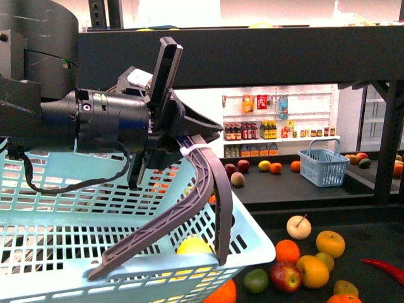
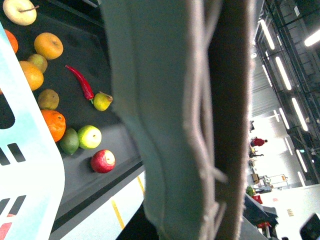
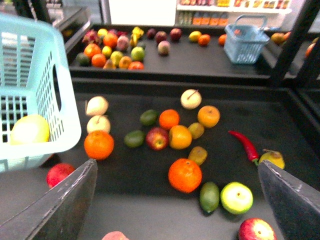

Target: Pick lemon from shelf

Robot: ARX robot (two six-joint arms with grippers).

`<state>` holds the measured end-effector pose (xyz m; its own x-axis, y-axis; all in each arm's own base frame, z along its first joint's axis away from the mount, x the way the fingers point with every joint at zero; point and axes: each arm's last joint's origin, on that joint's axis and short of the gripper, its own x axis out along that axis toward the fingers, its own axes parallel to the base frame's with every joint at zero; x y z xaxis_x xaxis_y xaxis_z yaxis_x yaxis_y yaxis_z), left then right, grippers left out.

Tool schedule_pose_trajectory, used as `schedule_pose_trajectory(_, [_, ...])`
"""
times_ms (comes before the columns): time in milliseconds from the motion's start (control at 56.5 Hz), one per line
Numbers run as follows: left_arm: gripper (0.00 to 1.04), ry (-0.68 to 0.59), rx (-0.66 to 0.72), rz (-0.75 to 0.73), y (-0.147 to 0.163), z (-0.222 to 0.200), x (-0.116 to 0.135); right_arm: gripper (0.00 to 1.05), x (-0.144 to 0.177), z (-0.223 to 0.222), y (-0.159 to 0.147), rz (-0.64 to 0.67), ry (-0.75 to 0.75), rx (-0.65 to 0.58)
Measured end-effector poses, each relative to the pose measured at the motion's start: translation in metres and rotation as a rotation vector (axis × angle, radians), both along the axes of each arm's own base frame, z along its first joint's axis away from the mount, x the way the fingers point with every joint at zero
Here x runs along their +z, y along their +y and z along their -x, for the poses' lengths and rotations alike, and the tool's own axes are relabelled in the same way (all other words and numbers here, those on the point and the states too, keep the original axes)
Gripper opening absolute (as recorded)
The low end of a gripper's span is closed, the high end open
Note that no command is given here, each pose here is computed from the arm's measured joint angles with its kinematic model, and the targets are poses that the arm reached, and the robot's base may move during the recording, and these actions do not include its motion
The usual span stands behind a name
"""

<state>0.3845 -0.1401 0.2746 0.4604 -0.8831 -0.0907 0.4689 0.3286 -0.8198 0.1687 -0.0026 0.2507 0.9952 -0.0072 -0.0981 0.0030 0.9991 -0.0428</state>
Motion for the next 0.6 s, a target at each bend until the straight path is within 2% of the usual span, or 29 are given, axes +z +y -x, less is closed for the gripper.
schedule_pose_trajectory(159, [0.07,-0.001,0.002,-0.001,0.0,0.0,0.0,0.54,-0.029,0.059,0.002,-0.027,-0.074,0.004])
schedule_pose_trajectory(230, [0.07,-0.001,-0.001,0.0,0.0,0.0,0.0,0.38,-0.047,0.069,0.002,-0.028,-0.084,0.004])
schedule_pose_trajectory(443, [0.07,0.001,0.0,0.0,0.0,0.0,0.0,0.05,-0.076,0.07,0.002,-0.028,-0.083,0.004])
schedule_pose_trajectory(478, [0.07,0.002,0.001,0.001,0.0,0.0,0.0,0.02,-0.078,0.07,0.002,-0.027,-0.081,0.004])
schedule_pose_trajectory(602, [0.07,0.003,0.001,0.002,0.0,0.0,0.0,0.03,-0.083,0.071,0.002,-0.031,-0.1,0.003])
